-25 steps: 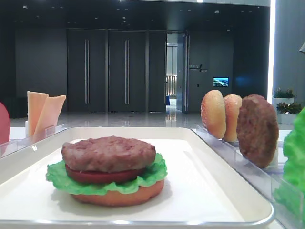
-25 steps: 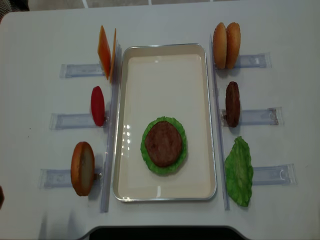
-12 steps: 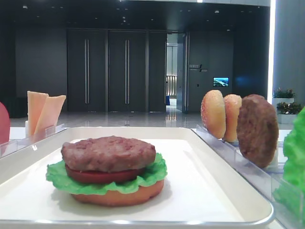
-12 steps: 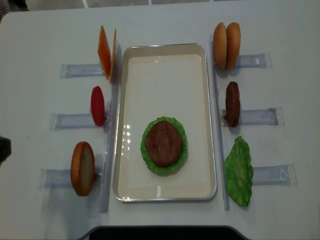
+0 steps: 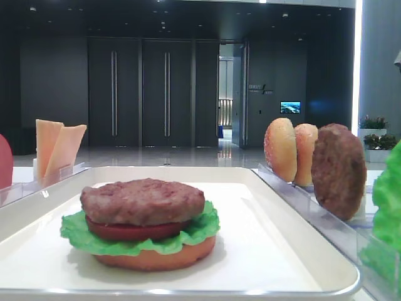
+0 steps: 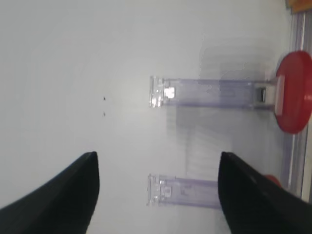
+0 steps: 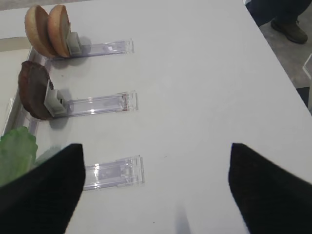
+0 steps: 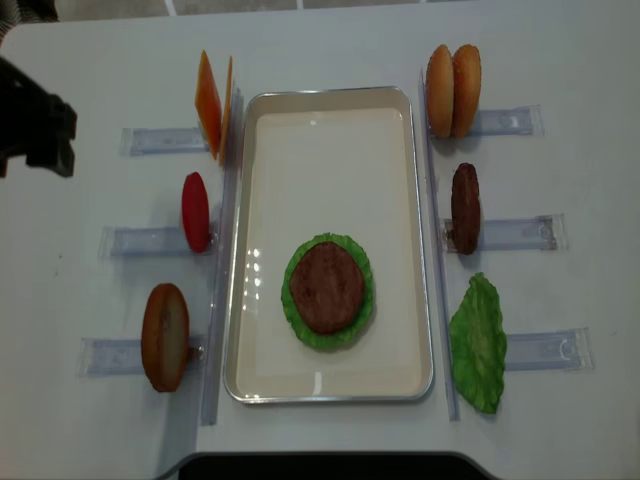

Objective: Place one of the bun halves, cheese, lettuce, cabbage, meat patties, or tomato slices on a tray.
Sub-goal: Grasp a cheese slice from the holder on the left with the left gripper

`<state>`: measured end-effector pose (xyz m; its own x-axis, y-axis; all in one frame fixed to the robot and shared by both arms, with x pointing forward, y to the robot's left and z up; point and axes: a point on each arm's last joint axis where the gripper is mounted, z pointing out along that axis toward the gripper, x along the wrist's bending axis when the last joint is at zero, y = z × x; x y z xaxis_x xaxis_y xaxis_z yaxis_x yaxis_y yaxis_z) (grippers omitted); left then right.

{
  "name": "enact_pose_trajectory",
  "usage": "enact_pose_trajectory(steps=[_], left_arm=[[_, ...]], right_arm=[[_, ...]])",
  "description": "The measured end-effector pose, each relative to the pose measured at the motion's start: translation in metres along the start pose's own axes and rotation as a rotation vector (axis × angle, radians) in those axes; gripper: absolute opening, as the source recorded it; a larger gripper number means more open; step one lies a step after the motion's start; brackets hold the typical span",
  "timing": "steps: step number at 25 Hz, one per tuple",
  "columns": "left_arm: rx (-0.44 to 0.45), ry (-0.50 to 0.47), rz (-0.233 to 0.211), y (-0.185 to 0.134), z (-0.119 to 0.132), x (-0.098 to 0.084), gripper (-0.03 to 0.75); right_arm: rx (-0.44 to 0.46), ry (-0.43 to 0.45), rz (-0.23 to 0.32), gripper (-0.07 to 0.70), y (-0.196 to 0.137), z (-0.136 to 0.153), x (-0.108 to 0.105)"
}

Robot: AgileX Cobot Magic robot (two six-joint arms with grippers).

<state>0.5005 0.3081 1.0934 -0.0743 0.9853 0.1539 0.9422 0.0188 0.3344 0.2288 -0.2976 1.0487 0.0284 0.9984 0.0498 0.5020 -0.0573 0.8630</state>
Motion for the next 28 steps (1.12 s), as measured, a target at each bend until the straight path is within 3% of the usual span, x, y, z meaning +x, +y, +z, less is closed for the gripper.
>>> enact_pose_trajectory(steps=[9, 15, 28], left_arm=[[0.041, -0.011, -0.015, 0.077, 0.024, -0.01, 0.577], [0.011, -0.032, -0.028, 0.116, 0.04, -0.017, 0.577], [0.053, -0.066, -0.037, 0.133, 0.07, -0.027, 0.577]], right_arm=[[0.0, 0.0, 0.0, 0.561, 0.0, 0.0, 0.0], [0.0, 0.0, 0.0, 0.542, 0.0, 0.0, 0.0], [0.0, 0.0, 0.0, 0.54, 0.0, 0.0, 0.0]])
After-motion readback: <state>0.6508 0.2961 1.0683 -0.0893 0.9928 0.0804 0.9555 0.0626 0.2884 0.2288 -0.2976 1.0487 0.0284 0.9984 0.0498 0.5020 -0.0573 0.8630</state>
